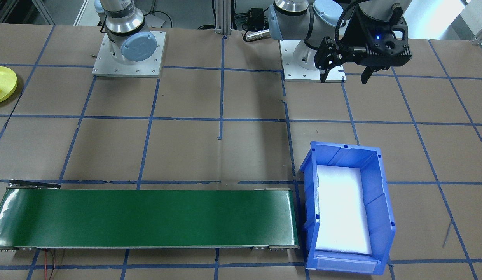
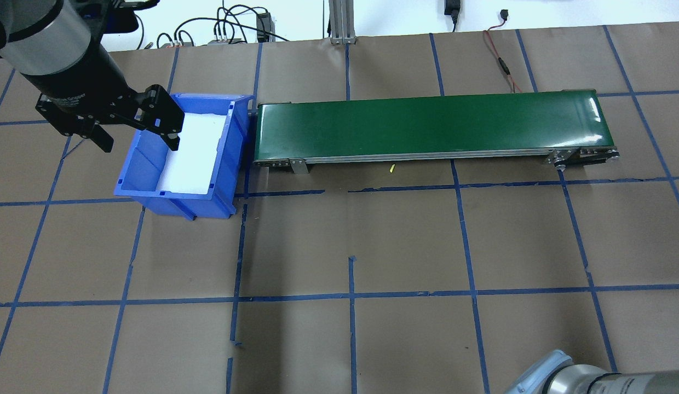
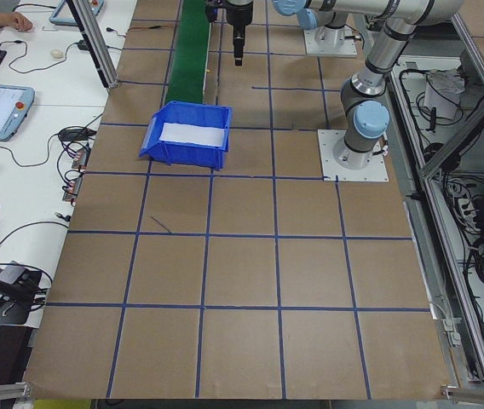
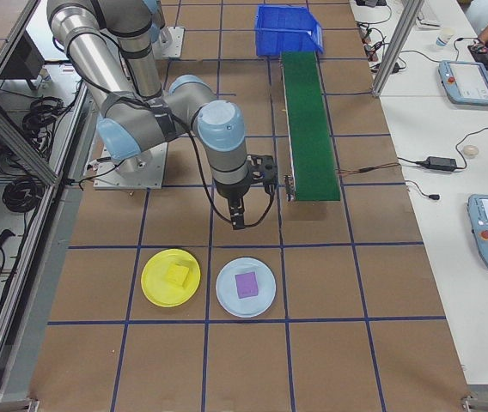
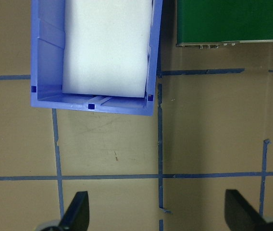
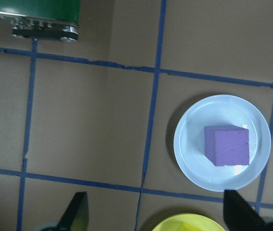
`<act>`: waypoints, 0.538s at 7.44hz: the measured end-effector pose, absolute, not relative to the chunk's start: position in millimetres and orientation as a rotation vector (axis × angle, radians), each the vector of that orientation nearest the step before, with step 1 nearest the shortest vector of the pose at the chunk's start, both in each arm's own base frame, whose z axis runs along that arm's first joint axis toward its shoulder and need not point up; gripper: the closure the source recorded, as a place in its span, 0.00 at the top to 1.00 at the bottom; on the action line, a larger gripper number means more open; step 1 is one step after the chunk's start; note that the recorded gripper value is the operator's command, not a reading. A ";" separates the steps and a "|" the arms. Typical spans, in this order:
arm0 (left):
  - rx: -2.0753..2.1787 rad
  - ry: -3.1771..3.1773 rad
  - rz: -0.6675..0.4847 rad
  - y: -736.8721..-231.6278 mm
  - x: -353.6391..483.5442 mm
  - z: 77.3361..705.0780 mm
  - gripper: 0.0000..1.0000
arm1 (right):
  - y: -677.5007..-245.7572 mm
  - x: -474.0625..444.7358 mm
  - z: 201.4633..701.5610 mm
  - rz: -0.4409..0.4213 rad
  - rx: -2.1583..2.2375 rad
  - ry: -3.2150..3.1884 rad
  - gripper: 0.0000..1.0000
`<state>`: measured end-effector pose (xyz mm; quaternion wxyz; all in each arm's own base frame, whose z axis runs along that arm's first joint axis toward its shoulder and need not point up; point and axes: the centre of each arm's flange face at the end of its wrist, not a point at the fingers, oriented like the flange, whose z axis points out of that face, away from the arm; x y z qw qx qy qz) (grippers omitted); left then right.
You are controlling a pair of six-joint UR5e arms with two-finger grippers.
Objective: Move block left to right into plate
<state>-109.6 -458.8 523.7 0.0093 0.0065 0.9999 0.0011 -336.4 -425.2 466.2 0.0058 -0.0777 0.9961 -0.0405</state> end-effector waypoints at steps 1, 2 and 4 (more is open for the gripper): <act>0.021 3.123 0.003 -458.9 -109.7 523.7 1.00 | -445.2 -295.9 476.0 -0.140 -0.282 3.104 1.00; 0.021 3.123 0.002 -459.0 -109.7 523.7 1.00 | -469.7 -240.7 486.5 -0.162 -0.295 3.095 1.00; 0.021 3.123 0.003 -459.0 -109.7 523.4 1.00 | -511.9 -109.6 493.9 -0.161 -0.187 3.081 1.00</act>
